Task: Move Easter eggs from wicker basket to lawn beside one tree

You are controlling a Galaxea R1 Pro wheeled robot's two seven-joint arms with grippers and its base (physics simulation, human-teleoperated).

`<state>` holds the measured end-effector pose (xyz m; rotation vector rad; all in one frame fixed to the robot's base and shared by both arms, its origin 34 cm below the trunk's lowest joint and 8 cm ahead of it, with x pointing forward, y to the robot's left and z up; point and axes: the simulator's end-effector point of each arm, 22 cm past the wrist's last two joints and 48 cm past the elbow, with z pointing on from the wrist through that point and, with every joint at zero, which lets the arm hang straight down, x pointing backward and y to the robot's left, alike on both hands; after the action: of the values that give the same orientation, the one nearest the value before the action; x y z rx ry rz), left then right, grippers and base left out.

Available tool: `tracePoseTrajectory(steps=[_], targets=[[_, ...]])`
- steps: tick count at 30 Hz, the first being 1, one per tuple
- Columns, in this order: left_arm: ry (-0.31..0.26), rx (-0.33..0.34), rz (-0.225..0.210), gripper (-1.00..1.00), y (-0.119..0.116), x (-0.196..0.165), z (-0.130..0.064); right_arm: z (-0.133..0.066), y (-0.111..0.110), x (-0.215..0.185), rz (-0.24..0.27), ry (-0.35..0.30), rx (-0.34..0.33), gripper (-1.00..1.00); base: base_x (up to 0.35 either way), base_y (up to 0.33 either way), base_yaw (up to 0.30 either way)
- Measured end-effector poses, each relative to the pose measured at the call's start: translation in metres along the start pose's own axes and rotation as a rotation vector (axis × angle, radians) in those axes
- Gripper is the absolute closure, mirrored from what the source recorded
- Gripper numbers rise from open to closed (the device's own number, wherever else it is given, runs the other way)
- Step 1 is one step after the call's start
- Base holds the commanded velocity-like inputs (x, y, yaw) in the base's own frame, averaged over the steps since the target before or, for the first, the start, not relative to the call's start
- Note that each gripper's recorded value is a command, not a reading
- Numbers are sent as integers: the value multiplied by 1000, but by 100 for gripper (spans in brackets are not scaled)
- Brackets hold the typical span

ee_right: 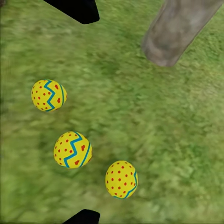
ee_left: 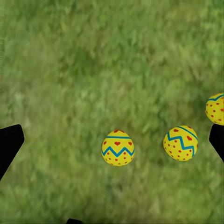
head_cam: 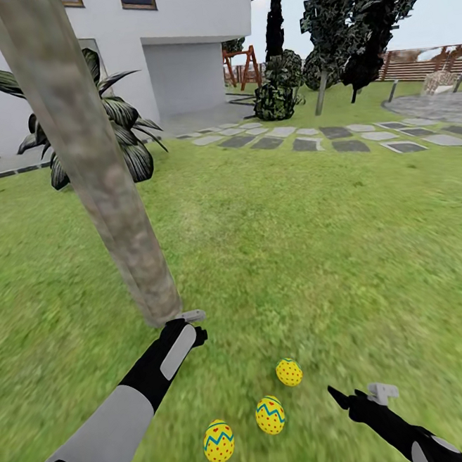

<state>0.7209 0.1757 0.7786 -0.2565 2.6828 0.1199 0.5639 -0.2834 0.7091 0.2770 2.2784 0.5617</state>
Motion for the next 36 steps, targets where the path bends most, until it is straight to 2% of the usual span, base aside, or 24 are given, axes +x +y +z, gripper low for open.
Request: tracePoseTrajectory(steps=[36], targets=[[-8, -1, -7, -100, 4, -8, -36, -29, 15, -6, 7, 15, 1, -100, 0, 0, 0]])
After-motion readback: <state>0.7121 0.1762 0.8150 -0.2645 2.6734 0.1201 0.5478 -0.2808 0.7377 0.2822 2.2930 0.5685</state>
